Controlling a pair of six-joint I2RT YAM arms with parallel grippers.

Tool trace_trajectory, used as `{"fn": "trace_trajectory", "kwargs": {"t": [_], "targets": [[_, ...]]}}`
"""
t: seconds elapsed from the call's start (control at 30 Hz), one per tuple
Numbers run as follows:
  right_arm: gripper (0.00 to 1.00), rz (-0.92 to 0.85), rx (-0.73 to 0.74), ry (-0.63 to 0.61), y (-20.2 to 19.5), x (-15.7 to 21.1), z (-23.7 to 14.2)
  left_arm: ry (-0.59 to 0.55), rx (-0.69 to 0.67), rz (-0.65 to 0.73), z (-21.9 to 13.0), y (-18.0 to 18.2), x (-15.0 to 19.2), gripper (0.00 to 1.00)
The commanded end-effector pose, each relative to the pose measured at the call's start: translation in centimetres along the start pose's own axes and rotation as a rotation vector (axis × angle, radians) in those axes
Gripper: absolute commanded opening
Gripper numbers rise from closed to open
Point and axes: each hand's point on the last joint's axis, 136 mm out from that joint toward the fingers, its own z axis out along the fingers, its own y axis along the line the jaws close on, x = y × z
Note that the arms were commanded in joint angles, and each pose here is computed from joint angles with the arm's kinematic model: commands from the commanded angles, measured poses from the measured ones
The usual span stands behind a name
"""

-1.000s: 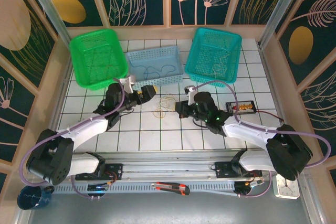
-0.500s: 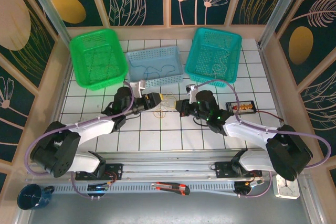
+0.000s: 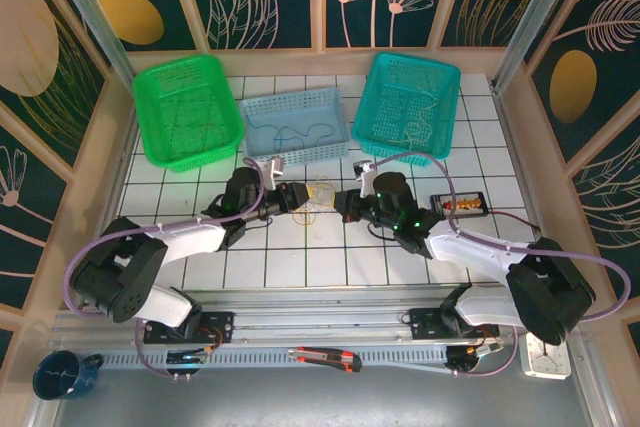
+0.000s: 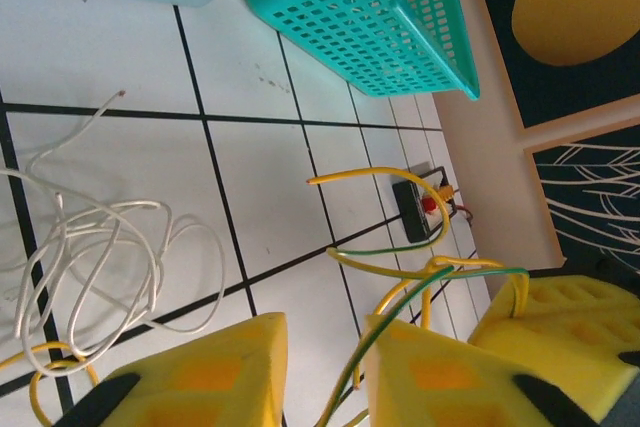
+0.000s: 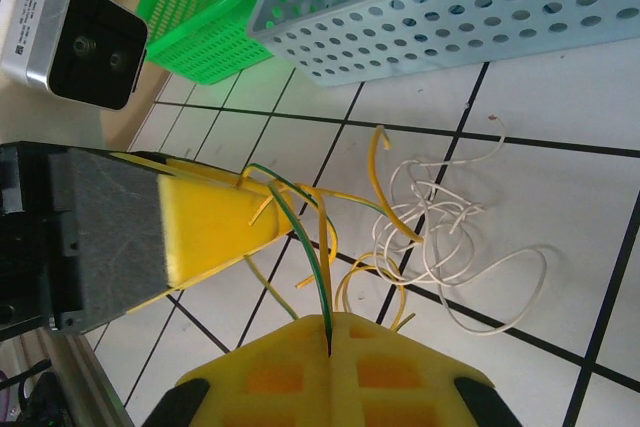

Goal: Untangle the cables
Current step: Untie the cable from multiple cables, then place the cable into the container.

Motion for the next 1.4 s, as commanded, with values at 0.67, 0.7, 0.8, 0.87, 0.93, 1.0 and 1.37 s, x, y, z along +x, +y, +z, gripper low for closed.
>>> {"fn": "trace_trajectory", "kwargs": {"t": [0.67,0.7,0.8,0.87,0.93,1.0,1.37], "targets": [[0.18,0.102,0.003,0.116,-3.0,6.4,2.2,-0.274,0.147,0.116,-3.1,-5.3,-4.9,0.0],[0.26,0.102,0.005,0.123,-3.0,6.6,2.4,-0.274,0.151,0.122,-3.2,-5.4,-4.8,0.0],[0.37,0.093,0.013,0.123,-3.0,6.3,2.5,-0.276,0.165,0.131,-3.5,-5.6,-4.7,0.0],[0.37,0.081,0.018,0.118,-2.9,5.9,2.5,-0.277,0.165,0.136,-3.6,-5.6,-4.6,0.0],[0.38,0.067,0.025,0.113,-2.7,5.4,2.4,-0.276,0.164,0.142,-3.8,-5.5,-4.4,0.0],[0.38,0.045,0.028,0.102,-2.3,4.6,2.2,-0.276,0.159,0.149,-3.9,-5.4,-4.3,0.0],[0.38,0.055,0.056,-0.06,-2.3,-1.7,-1.9,-0.282,0.155,0.209,-4.5,-5.5,-4.0,0.0]]}}
